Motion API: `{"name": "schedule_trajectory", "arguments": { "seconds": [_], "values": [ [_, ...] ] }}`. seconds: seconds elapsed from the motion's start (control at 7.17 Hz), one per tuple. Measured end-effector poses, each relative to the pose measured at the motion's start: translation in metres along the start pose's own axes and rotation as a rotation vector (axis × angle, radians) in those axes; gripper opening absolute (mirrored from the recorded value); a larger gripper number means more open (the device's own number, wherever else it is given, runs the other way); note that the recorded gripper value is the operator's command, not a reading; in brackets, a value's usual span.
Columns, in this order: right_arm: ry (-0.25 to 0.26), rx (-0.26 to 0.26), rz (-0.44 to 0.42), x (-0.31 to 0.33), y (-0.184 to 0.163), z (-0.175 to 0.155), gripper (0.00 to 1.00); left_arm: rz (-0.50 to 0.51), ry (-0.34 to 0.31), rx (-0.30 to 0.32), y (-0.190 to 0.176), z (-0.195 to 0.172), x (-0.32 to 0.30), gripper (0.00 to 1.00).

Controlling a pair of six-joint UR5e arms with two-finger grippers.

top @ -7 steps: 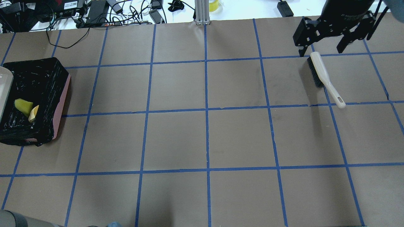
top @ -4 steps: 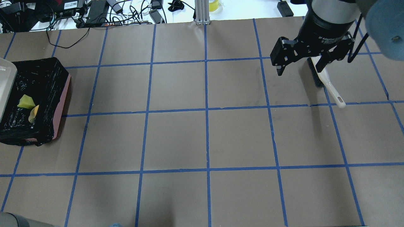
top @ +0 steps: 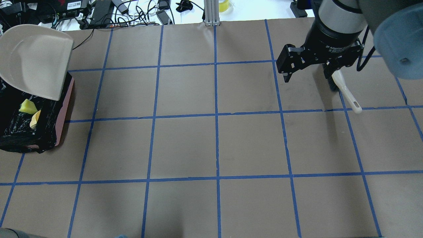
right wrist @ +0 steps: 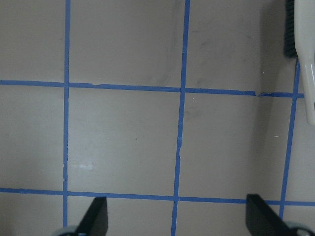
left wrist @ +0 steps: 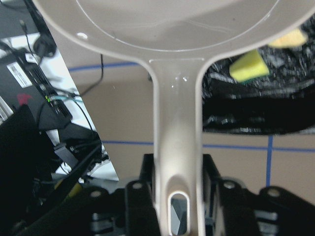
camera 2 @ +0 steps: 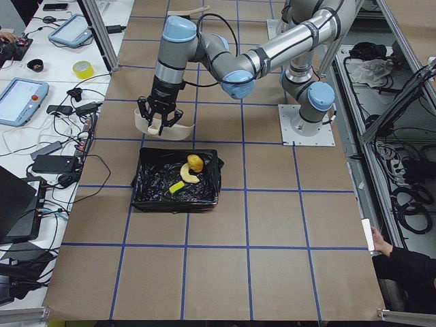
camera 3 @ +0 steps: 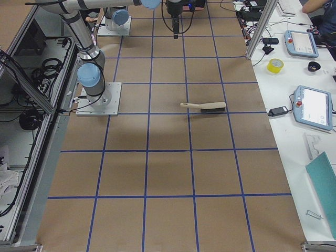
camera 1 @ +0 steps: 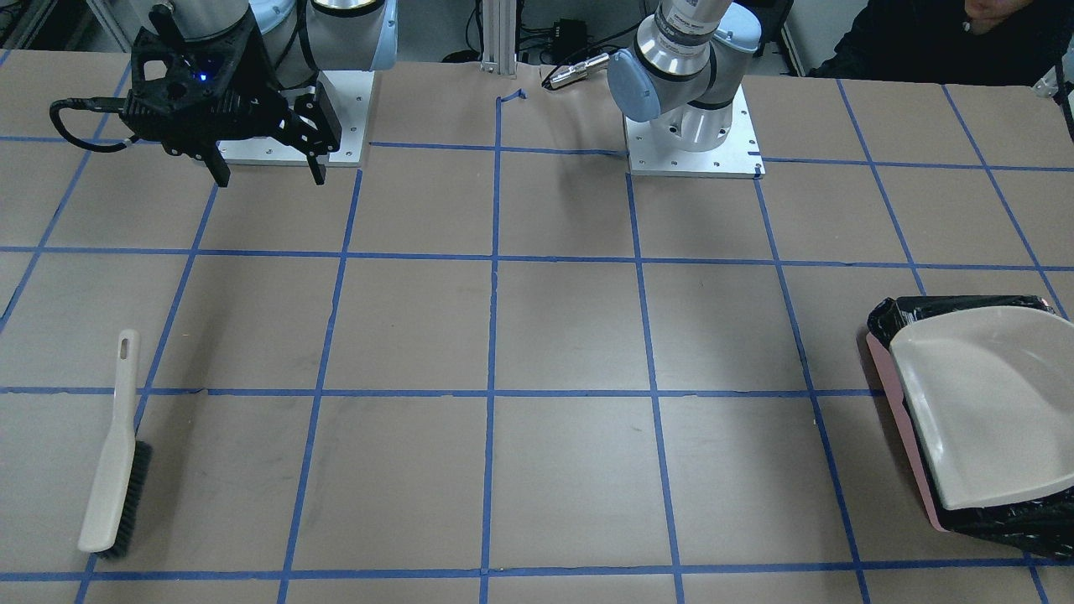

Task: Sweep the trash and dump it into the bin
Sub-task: 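Lower the dustpan back onto the table with the left gripper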

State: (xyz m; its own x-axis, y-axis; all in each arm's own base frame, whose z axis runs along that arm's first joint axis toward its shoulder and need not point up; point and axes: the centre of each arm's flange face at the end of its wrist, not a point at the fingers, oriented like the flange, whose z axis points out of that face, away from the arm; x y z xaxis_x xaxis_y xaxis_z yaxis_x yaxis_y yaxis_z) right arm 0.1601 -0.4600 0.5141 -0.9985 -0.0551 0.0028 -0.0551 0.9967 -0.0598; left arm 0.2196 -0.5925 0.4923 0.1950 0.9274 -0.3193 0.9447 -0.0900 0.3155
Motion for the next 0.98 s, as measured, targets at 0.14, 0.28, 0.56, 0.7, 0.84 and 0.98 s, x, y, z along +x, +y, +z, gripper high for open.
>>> {"name": "schedule_trajectory", "arguments": {
  "seconds": [0.14,0.28,0.56,0.7,0.84,0.98],
  "values": [
    [0.005,0.006,-0.001,0.0,-0.001,0.0,1.0,-0.052,-0.034,0.13,-0.019,0.011,-0.008,0.0],
    [0.009,0.008,-0.001,0.001,-0.001,0.0,1.0,-0.119,-0.043,0.244,-0.039,0.022,-0.016,0.0],
    [0.011,0.009,-0.001,0.002,0.0,-0.001,1.0,-0.24,0.012,0.384,-0.09,0.054,-0.034,0.0],
    [0.012,0.008,-0.001,0.002,0.001,-0.001,1.0,-0.259,0.064,0.426,-0.12,0.079,-0.04,0.0],
    [0.013,0.007,-0.001,0.002,0.001,-0.001,1.0,-0.255,0.119,0.457,-0.147,0.107,-0.039,0.0],
    [0.013,0.006,-0.001,0.002,0.001,-0.001,1.0,-0.244,0.161,0.472,-0.168,0.129,-0.037,0.0]
  ]
}}
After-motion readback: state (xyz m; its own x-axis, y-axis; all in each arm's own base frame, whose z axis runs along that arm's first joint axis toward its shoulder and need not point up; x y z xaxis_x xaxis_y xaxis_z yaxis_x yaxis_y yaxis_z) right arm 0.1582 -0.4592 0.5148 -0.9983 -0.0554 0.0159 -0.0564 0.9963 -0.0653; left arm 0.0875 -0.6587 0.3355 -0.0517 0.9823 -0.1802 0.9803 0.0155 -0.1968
